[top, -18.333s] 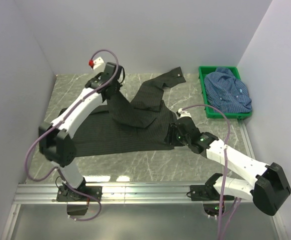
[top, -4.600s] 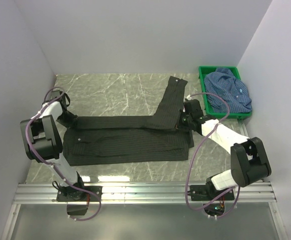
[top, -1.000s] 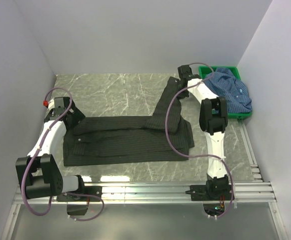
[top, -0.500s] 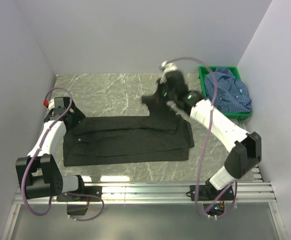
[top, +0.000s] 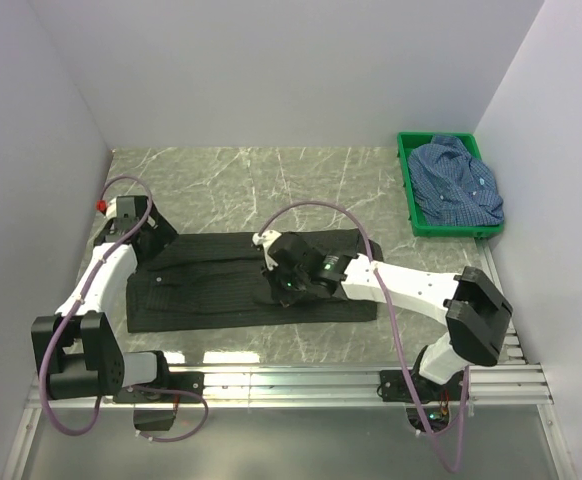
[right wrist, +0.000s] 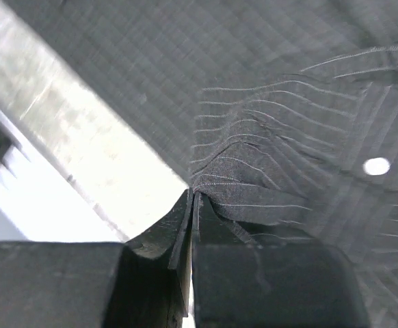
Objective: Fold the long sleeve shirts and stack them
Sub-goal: Fold the shirt
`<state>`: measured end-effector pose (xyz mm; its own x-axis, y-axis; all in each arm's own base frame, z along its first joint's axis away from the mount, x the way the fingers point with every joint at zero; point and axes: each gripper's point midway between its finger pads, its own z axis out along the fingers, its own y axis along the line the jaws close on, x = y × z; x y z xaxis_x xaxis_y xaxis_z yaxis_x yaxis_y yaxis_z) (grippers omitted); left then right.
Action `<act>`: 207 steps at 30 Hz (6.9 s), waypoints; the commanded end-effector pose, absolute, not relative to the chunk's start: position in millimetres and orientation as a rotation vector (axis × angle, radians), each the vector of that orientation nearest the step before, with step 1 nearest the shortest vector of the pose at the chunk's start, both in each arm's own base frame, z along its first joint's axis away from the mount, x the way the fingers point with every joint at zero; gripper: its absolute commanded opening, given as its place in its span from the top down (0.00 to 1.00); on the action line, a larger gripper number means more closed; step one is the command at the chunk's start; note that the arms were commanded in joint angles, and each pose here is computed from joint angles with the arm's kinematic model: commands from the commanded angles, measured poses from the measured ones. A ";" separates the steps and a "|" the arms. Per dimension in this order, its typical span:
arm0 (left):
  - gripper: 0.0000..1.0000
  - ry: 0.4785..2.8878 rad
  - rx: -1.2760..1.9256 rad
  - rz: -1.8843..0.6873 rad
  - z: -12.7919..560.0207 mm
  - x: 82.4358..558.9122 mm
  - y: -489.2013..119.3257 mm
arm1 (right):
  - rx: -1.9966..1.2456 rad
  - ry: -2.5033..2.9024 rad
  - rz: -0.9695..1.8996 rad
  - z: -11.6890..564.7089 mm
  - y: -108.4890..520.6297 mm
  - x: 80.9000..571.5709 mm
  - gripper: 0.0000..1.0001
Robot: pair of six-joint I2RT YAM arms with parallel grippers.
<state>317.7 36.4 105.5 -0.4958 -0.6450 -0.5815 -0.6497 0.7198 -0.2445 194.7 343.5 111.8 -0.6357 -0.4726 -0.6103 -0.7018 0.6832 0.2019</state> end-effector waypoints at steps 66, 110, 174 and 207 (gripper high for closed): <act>0.02 2.398 -0.855 -0.282 130.0 289.2 -126.0 | 0.449 2.179 0.307 206.7 68.6 324.6 0.20; 0.81 2.574 -0.066 0.172 63.7 261.4 -321.8 | 0.355 2.213 0.360 150.2 102.1 270.8 0.21; 0.99 2.683 -0.156 -0.115 69.5 239.5 -262.9 | 0.235 2.358 0.522 108.1 138.2 267.1 0.24; 1.00 2.365 -0.190 -1.074 330.6 93.8 -176.4 | -0.489 2.524 0.591 84.3 273.1 281.1 0.32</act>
